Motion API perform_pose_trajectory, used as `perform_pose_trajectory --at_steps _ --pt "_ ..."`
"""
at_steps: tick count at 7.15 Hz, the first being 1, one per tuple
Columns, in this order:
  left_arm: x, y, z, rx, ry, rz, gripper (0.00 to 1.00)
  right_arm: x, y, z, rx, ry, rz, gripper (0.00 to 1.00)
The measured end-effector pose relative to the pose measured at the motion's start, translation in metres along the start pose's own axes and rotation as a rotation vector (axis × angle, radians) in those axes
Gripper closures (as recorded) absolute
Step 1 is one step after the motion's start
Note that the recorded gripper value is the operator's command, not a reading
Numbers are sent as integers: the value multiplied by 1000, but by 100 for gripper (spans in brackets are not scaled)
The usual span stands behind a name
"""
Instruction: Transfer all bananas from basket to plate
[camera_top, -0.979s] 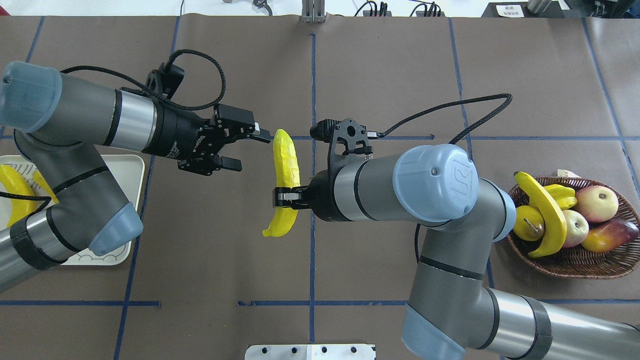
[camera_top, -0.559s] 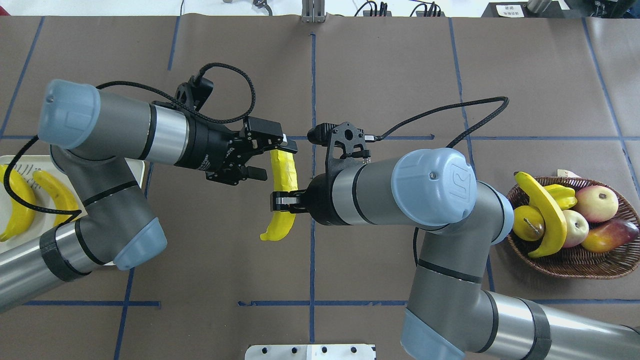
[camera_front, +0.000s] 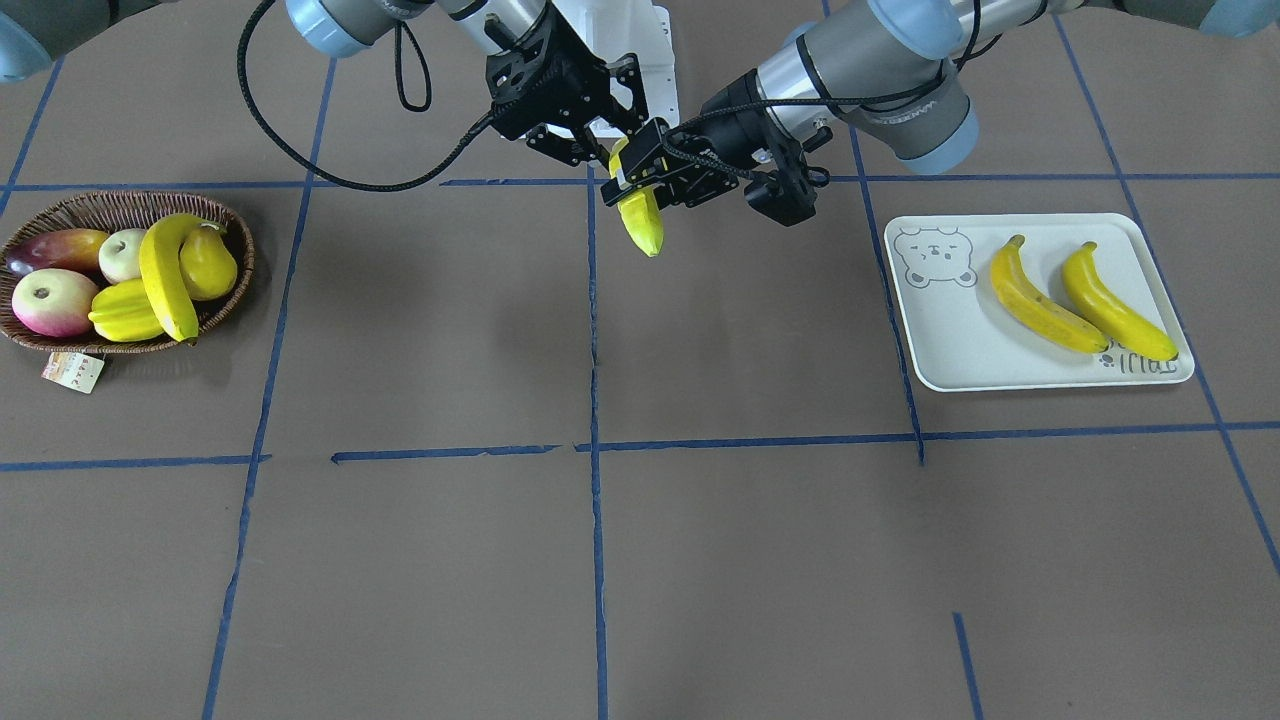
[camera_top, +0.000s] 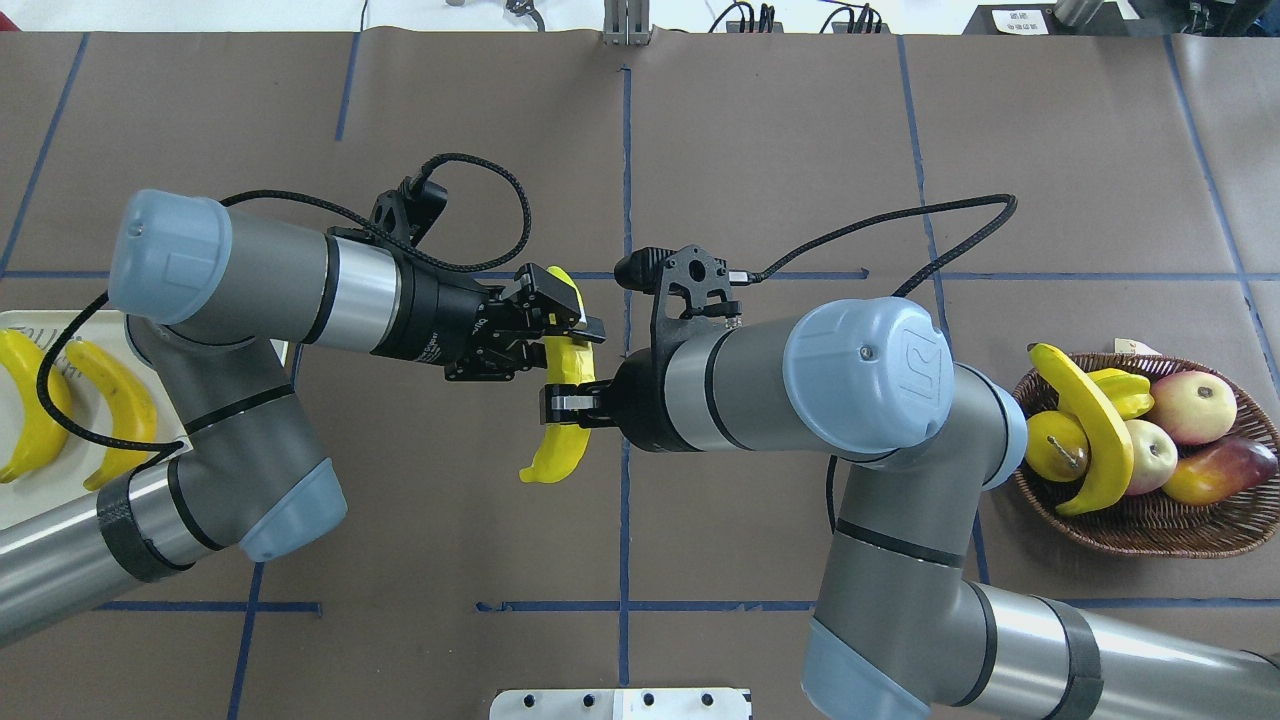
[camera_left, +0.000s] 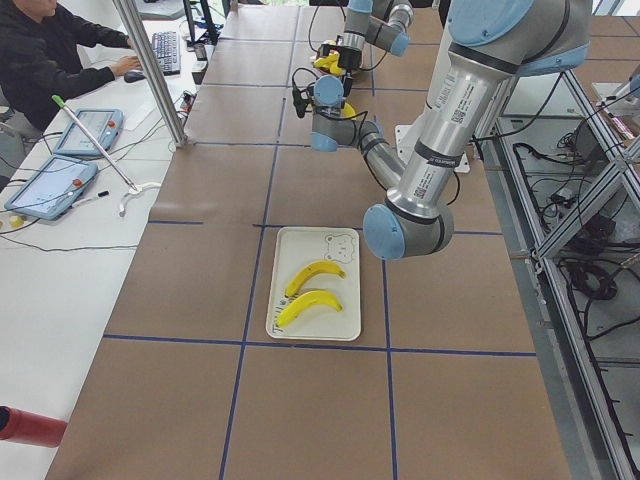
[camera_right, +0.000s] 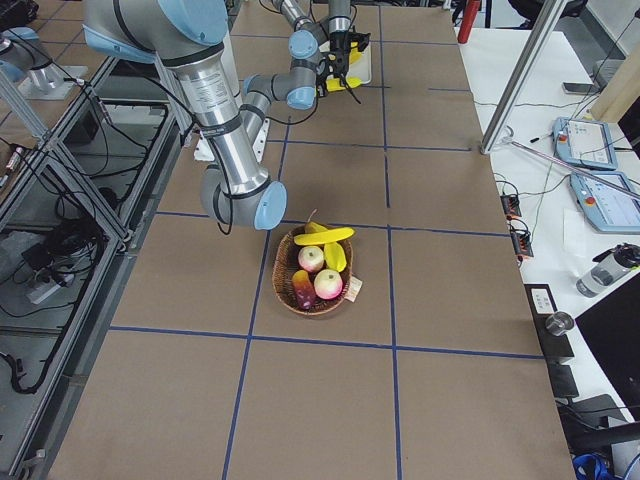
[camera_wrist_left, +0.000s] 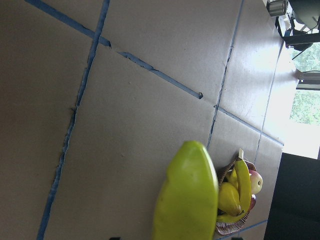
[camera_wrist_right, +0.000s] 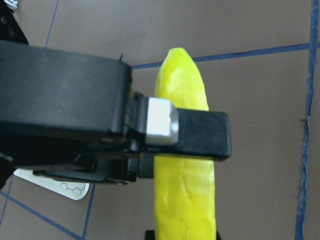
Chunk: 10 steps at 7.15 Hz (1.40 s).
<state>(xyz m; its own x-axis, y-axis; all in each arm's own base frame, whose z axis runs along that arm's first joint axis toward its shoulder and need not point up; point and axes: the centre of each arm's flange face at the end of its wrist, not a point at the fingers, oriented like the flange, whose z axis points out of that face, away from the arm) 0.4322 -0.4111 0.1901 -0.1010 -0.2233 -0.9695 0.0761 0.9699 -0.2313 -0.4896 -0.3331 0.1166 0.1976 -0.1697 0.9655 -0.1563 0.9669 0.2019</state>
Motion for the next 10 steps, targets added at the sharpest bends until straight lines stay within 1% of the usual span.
perform_pose_trajectory --at_steps 3,4,5,6,7,8,9,10 --pt "-2 0 -3 0 -1 8 100 -2 1 -7 3 -14 11 0" --pt "-3 -5 -10 10 -2 8 100 -4 1 -13 7 -22 13 0" --pt "-12 -18 -21 33 -25 -6 100 -6 0 -20 13 -30 16 0" --pt "-29 -42 -40 77 -76 -32 100 -4 -1 -29 21 -35 19 0" --pt "-48 -67 -62 129 -149 -40 100 2 -2 -38 28 -35 22 0" --pt "-77 -86 -85 171 -257 -22 100 7 -3 -46 41 -34 37 0" --pt "-116 -96 -109 195 -378 -11 100 10 -5 -50 54 -32 57 0" --pt "-156 -104 -133 211 -489 -24 100 12 -7 -52 62 -31 71 0"
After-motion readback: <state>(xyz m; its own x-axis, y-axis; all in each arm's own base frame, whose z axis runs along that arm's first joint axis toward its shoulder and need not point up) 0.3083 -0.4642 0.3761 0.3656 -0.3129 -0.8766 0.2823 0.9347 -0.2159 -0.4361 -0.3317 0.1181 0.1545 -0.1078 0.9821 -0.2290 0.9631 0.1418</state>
